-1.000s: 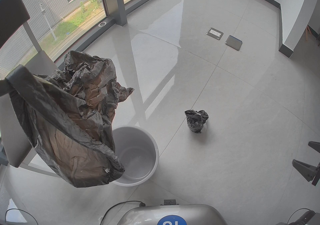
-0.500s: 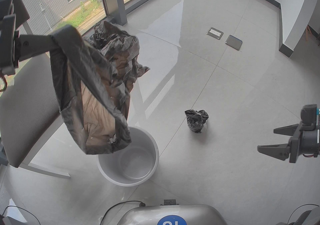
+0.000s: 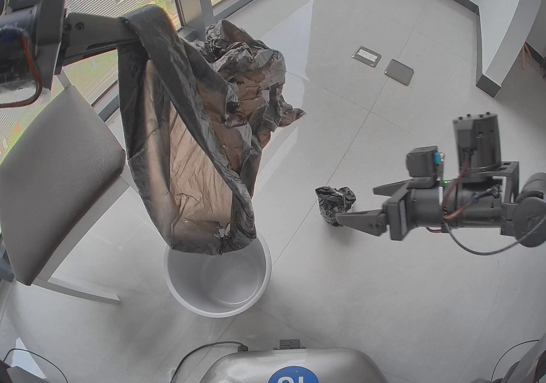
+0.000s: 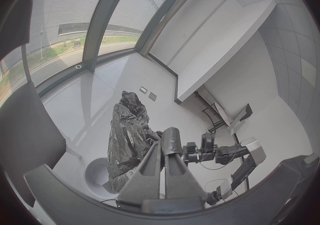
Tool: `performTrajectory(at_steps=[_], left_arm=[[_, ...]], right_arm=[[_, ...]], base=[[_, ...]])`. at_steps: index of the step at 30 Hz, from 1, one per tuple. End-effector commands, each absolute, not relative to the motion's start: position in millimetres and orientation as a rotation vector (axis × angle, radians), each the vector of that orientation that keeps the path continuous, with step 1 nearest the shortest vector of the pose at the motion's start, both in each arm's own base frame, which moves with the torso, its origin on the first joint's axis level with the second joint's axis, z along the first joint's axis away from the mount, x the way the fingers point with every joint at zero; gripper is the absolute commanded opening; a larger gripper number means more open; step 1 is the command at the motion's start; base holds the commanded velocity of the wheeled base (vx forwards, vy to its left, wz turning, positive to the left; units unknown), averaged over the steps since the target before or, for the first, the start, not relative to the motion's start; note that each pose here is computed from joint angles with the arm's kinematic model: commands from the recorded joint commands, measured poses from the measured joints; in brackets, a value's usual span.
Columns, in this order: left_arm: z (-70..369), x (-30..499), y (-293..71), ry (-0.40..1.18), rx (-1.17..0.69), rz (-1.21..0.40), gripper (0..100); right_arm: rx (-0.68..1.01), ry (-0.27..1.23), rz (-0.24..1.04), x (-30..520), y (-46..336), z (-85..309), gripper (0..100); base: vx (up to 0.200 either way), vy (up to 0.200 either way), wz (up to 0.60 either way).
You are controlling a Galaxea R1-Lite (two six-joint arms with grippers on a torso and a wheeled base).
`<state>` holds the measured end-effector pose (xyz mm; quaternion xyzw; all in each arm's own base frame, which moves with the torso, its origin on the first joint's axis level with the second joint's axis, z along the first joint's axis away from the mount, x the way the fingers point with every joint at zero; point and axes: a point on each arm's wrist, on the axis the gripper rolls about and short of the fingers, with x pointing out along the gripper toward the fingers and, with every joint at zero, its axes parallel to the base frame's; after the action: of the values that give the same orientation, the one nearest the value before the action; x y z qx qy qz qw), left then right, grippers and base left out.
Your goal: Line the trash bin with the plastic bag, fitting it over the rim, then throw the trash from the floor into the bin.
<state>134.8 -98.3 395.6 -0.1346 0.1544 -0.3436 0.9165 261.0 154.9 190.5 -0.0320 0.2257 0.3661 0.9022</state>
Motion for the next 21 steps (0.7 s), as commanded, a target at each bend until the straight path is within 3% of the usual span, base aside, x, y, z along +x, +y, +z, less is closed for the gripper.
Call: performTrajectory(at_steps=[1,21], left_arm=[[397,145,-106,0.328,-0.298,-0.708,0],[402,173,-122,0.266,-0.328,-0.611,0]], right_arm=[[-0.077,0.475,0.846,299,214,167,100],[-0.082,0.448,0.964,288,262,169,100]], base=[[0.0,0.0,0.0],[0.0,0.0,0.0]])
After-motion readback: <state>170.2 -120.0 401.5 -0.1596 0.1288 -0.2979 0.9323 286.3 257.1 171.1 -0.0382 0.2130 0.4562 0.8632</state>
